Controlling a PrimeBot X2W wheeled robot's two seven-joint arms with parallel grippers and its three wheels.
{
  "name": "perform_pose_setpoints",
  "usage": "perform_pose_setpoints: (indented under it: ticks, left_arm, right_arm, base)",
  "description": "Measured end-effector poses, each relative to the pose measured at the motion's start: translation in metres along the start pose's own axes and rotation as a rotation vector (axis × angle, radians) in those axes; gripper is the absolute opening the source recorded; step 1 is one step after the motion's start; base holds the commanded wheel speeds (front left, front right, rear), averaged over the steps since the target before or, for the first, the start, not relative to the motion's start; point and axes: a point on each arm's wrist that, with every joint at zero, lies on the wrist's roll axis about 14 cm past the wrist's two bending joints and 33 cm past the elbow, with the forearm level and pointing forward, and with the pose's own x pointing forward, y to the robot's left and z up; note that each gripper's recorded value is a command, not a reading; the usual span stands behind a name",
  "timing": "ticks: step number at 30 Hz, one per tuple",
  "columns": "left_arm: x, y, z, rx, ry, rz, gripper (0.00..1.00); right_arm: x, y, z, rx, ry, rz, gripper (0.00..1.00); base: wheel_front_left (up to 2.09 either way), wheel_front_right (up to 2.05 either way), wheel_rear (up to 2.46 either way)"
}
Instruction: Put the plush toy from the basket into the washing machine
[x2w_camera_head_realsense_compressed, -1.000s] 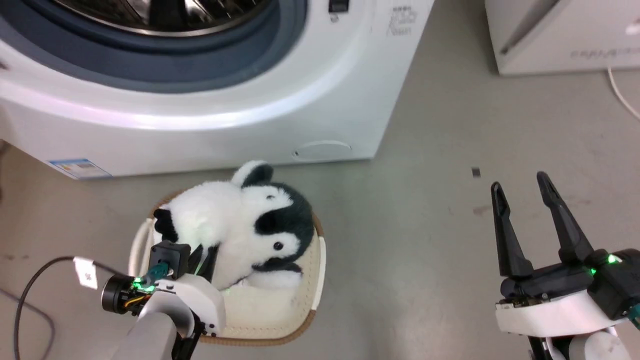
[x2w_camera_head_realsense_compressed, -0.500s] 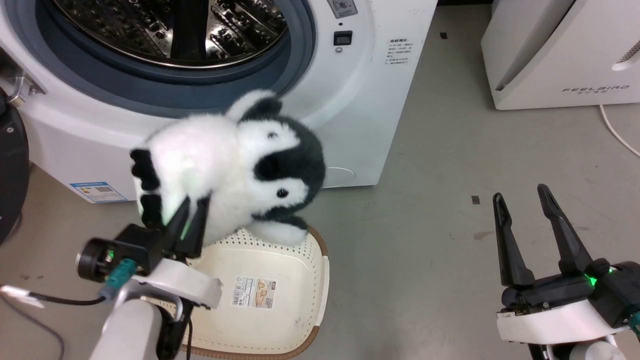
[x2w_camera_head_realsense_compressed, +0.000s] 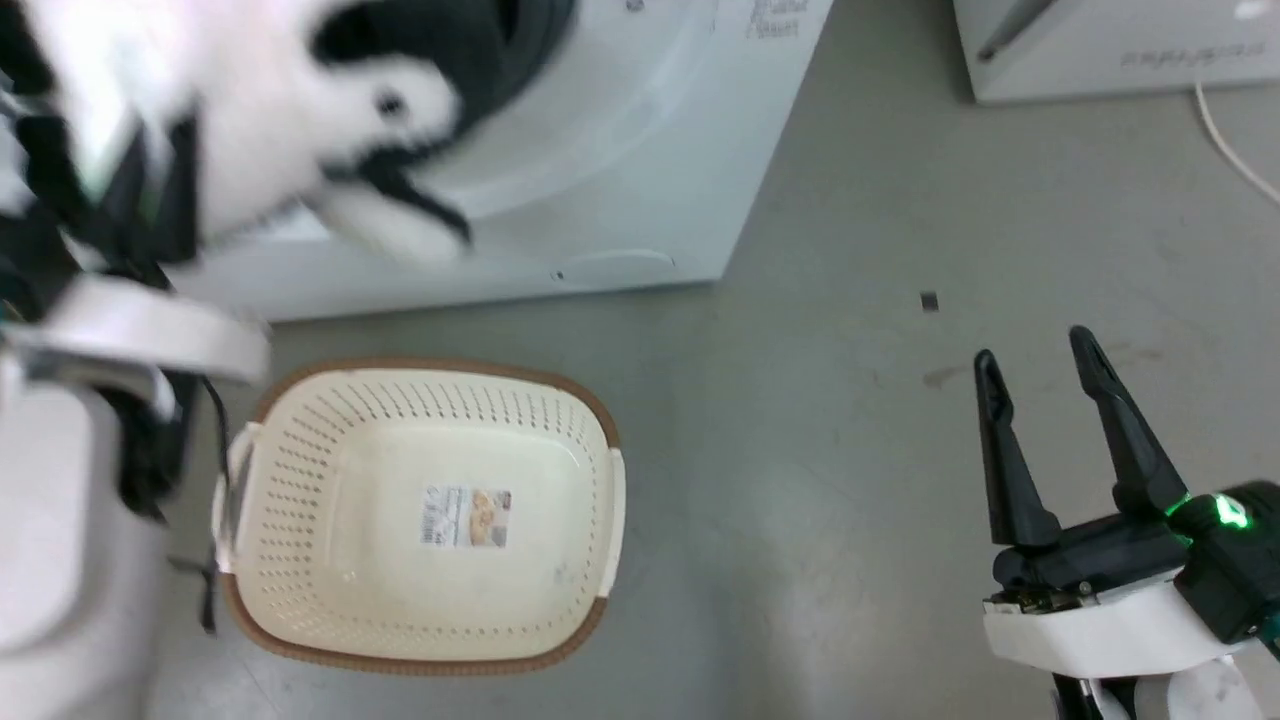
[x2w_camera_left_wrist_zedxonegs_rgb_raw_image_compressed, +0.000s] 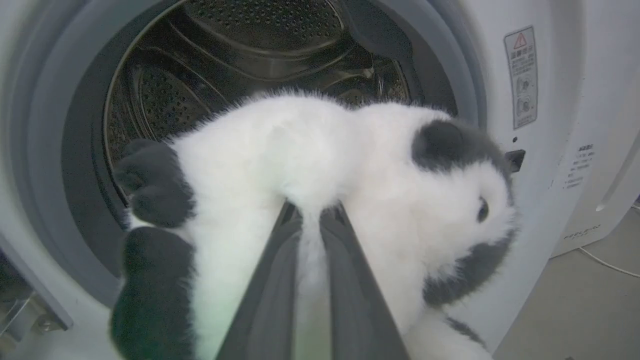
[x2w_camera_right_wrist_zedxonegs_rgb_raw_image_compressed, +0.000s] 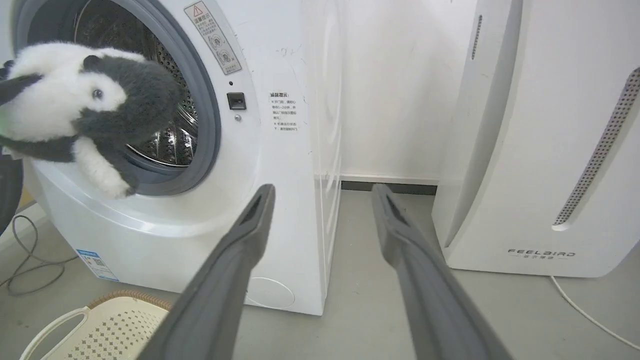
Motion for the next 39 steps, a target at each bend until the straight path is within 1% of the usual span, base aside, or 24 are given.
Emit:
perform_pose_setpoints:
  ticks: [8, 10, 15, 16, 17, 19, 22, 25, 27, 31, 37, 38, 39]
  left_arm:
    - [0.083, 0.038, -0.015, 0.037, 0.021, 0.026, 0.00]
    - [0.104, 0.042, -0.022, 0.047, 0.034, 0.024, 0.00]
    - [0.149, 0.052, -0.049, 0.055, 0.099, 0.029, 0.00]
    - [0.172, 0.054, -0.064, 0.056, 0.136, 0.034, 0.00]
    - [0.178, 0.055, -0.071, 0.048, 0.153, 0.038, 0.00]
    - [0.186, 0.057, -0.092, 0.030, 0.214, 0.048, 0.00]
    - [0.189, 0.056, -0.131, -0.025, 0.336, 0.059, 0.00]
    - [0.185, 0.045, -0.168, -0.035, 0.453, 0.029, 0.00]
    - [0.188, 0.042, -0.177, -0.051, 0.482, 0.019, 0.00]
    - [0.185, 0.040, -0.193, -0.039, 0.526, -0.007, 0.00]
    - [0.181, 0.037, -0.195, -0.024, 0.524, -0.037, 0.00]
    - [0.181, 0.037, -0.193, -0.017, 0.516, -0.039, 0.52]
    - [0.180, 0.039, -0.191, -0.008, 0.506, -0.039, 1.00]
  right_arm:
    - [0.014, -0.011, -0.034, -0.011, 0.070, -0.023, 1.00]
    - [0.016, -0.016, -0.044, -0.011, 0.092, -0.033, 1.00]
    - [0.014, -0.025, -0.071, 0.001, 0.160, -0.061, 1.00]
    - [0.010, -0.030, -0.086, -0.001, 0.204, -0.078, 1.00]
    - [0.009, -0.032, -0.091, -0.002, 0.218, -0.083, 1.00]
    - [0.007, -0.034, -0.099, -0.002, 0.241, -0.090, 1.00]
    - [0.004, -0.039, -0.109, 0.001, 0.272, -0.106, 1.00]
    - [0.001, -0.041, -0.119, 0.000, 0.299, -0.112, 1.00]
    - [0.002, -0.040, -0.125, 0.002, 0.312, -0.108, 1.00]
    - [0.004, -0.038, -0.132, 0.004, 0.323, -0.102, 1.00]
    - [0.007, -0.036, -0.133, 0.009, 0.318, -0.094, 1.00]
    - [0.008, -0.036, -0.132, 0.009, 0.314, -0.092, 1.00]
    - [0.009, -0.035, -0.131, 0.007, 0.309, -0.089, 1.00]
  base:
    - [0.00, 0.00, 0.00]
    - [0.00, 0.00, 0.00]
    - [0.00, 0.00, 0.00]
    - [0.00, 0.00, 0.00]
    - [0.00, 0.00, 0.00]
    - [0.00, 0.00, 0.00]
    - [0.00, 0.00, 0.00]
    - [0.00, 0.00, 0.00]
    - [0.00, 0.00, 0.00]
    - [0.00, 0.00, 0.00]
    - [0.00, 0.00, 0.00]
    - [0.00, 0.00, 0.00]
    - [0.00, 0.00, 0.00]
